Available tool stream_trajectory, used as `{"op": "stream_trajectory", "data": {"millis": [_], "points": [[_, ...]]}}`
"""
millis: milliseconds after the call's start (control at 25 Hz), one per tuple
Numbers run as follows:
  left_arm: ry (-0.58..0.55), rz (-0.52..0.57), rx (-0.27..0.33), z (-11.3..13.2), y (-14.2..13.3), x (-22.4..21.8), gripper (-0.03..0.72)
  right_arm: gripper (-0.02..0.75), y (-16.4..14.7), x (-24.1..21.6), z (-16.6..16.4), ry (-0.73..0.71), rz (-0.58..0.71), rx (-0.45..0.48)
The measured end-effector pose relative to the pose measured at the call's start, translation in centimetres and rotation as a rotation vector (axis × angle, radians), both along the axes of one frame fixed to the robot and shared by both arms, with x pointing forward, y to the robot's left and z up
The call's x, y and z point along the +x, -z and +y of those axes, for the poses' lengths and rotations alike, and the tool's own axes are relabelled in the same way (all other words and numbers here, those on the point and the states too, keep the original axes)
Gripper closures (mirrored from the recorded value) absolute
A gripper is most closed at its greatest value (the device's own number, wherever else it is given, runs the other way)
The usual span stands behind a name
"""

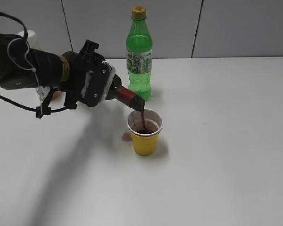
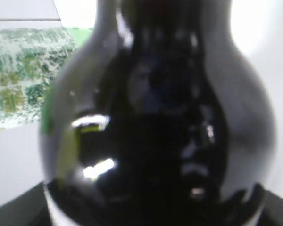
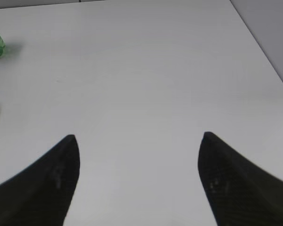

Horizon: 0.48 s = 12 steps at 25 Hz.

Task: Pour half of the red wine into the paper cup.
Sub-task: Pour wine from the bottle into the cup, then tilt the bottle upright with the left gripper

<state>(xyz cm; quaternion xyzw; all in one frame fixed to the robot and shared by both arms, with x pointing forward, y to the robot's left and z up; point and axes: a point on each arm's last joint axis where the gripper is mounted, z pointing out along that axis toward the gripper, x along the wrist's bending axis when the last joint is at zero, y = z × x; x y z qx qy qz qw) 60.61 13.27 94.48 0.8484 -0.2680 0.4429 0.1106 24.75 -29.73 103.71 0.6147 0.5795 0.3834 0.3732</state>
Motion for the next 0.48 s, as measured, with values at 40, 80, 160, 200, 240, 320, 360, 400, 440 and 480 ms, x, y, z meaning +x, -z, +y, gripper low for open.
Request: {"op": "stream_trajectory", "data": {"millis": [40, 80, 160, 200, 240, 320, 360, 400, 440, 480], "points": [[0.000, -0.002, -0.001, -0.02, -0.06, 0.04, 0.144, 0.148, 0.00, 0.00, 0.00, 0.000, 0.000, 0.000], [0.000, -0.002, -0.001, -0.02, -0.06, 0.04, 0.144, 0.148, 0.00, 0.00, 0.00, 0.000, 0.000, 0.000], [-0.001, -0.001, 0.001, -0.02, -0.04, 0.03, 0.144, 0.148, 0.00, 0.00, 0.00, 0.000, 0.000, 0.000], [-0.001, -0.001, 0.002, -0.04, -0.05, 0.03, 0.144, 0.148, 0.00, 0.00, 0.00, 0.000, 0.000, 0.000], [-0.001, -0.001, 0.002, -0.04, -0.05, 0.03, 0.144, 0.148, 0.00, 0.00, 0.00, 0.000, 0.000, 0.000], [-0.001, 0.000, 0.002, -0.03, -0.04, 0.03, 0.144, 0.148, 0.00, 0.00, 0.00, 0.000, 0.000, 0.000], [-0.001, -0.001, 0.002, -0.04, -0.06, 0.04, 0.144, 0.148, 0.00, 0.00, 0.00, 0.000, 0.000, 0.000], [-0.002, -0.001, 0.003, -0.04, -0.09, 0.07, 0.144, 0.148, 0.00, 0.00, 0.00, 0.000, 0.000, 0.000], [-0.003, -0.004, 0.002, -0.05, -0.16, 0.12, 0.144, 0.148, 0.00, 0.00, 0.00, 0.000, 0.000, 0.000], [-0.003, -0.006, 0.001, -0.08, -0.25, 0.18, 0.144, 0.148, 0.00, 0.00, 0.00, 0.000, 0.000, 0.000]]}}
